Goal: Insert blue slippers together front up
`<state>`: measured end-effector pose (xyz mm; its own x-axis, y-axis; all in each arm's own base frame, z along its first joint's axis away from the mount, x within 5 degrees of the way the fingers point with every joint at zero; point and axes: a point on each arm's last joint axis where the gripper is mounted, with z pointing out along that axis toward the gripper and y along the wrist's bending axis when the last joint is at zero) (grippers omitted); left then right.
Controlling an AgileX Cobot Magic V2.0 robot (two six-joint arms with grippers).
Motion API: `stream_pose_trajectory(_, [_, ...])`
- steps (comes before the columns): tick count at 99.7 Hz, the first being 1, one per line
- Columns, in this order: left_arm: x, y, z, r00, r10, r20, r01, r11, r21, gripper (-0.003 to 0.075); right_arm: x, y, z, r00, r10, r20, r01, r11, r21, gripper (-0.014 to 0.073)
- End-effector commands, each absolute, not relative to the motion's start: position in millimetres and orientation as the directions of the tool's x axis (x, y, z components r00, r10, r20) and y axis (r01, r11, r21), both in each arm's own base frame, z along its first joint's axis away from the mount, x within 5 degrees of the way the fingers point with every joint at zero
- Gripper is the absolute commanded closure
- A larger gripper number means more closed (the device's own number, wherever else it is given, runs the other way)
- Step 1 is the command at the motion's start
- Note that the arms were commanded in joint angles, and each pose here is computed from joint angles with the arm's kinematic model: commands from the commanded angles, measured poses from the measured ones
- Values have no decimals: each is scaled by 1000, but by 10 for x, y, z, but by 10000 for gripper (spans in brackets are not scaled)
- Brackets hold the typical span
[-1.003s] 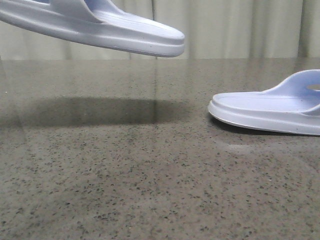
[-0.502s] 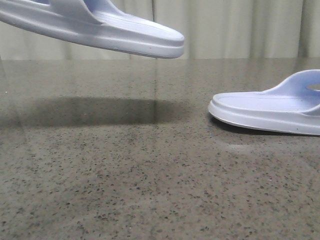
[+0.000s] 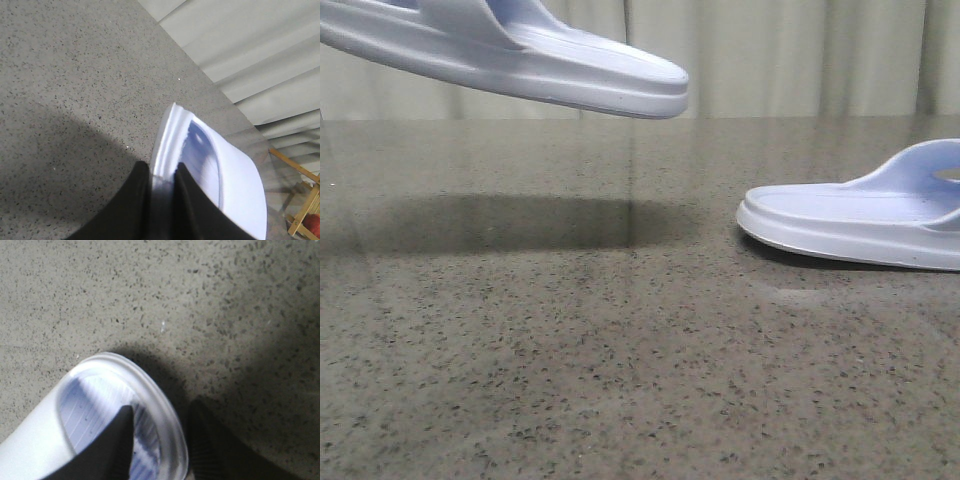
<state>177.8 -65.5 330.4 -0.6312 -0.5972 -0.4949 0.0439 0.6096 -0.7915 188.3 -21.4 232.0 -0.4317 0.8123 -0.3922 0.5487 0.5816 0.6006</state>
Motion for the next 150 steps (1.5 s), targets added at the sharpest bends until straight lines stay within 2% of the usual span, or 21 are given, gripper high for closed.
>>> stream_pose_trajectory(1, [1780,-632,3452,-582,-644,-497,65,572,-818,701,1949,-239,2433,-383,824,-417,526,565,635,477])
stream_pose_trajectory(12, [1780,-632,3452,-582,-644,-497,65,572,-818,701,1953,-244,2438,-377,825,-422,524,565,637,553])
stream_pose_trajectory(25, [1780,-632,3452,-582,-644,-497,65,572,-818,701,1962,-255,2448,-363,825,-433,520,565,640,704])
stream_pose_trajectory(45, [1780,-633,3452,-582,-644,-496,65,571,-819,701,1954,-267,2568,-315,824,-471,484,566,667,702])
stream_pose_trajectory(71, [1786,-627,3459,-573,-653,-494,63,566,-822,701,1762,-231,3245,-163,792,-588,288,608,740,702])
stream_pose_trajectory(88, [1792,-620,3464,-564,-660,-496,62,565,-823,701,1564,-167,3601,-111,775,-622,182,631,754,702])
stream_pose_trajectory(115, [1799,-629,3487,-561,-696,-449,52,512,-858,701,1444,0,3776,-159,812,-562,74,577,813,702])
stream_pose_trajectory(135, [1794,-644,3504,-568,-716,-405,44,465,-884,701,1467,170,3815,-220,803,-553,-25,562,827,702])
stream_pose_trajectory(150, [1773,-690,3522,-596,-705,-384,65,435,-898,701,1543,264,3785,-267,792,-549,-46,559,828,702])
